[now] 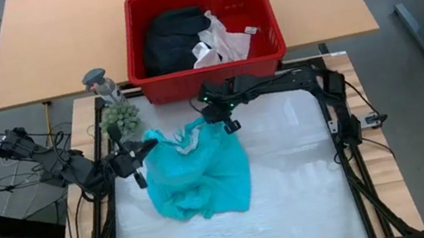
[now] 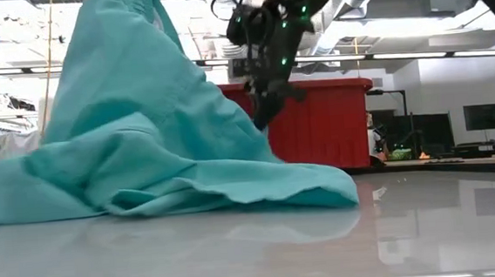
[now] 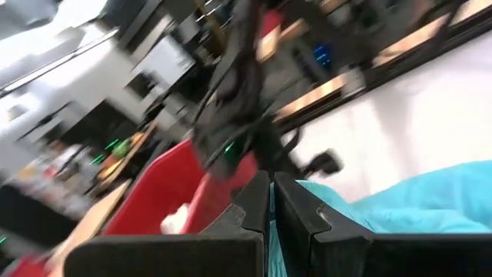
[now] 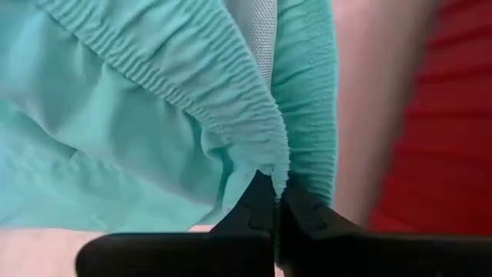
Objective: Fold Laundry from Bin
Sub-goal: Fold the blue shorts
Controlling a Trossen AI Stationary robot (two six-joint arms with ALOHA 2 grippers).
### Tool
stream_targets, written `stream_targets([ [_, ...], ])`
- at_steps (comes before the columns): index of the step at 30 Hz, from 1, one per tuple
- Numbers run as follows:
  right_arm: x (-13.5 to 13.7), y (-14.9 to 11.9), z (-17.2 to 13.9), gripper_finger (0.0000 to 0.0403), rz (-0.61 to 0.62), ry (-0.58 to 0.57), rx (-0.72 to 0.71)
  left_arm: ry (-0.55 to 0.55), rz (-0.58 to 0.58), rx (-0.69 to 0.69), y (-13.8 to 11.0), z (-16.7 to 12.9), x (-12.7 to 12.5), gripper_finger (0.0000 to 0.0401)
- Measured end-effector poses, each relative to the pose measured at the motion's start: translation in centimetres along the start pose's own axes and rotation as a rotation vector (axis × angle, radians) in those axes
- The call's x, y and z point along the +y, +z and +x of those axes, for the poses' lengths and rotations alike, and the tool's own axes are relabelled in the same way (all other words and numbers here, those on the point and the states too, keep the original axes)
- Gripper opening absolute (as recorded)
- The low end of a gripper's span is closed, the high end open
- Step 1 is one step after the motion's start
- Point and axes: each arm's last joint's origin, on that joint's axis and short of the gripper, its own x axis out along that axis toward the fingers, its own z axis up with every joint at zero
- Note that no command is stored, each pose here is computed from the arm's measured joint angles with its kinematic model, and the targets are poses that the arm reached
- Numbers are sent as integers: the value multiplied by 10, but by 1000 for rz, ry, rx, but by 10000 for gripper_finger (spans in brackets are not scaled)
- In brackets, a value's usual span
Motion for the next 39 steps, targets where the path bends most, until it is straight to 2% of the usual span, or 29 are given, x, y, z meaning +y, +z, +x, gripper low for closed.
stream_targets([
  [7,-1,2,-73,21,82,-234,1,145,12,95,-3,2,7,0],
  [13,10,-2,-141,21,183,-443,-17,205,28,145,-8,9,13,0],
  [17,17,-11,-173,21,264,-559,-9,302,44,192,-7,12,21,0],
  [20,18,-19,-191,21,340,-632,-3,379,50,217,-3,13,29,0],
  [23,18,-28,-202,21,410,-760,58,452,69,253,0,13,39,0],
  [27,18,-37,-214,21,439,-913,146,507,86,268,4,14,50,0],
  [31,21,-40,-226,21,459,-1021,171,536,147,297,3,16,57,0],
  [39,31,-40,-246,21,485,-1154,171,587,284,188,5,23,78,0],
])
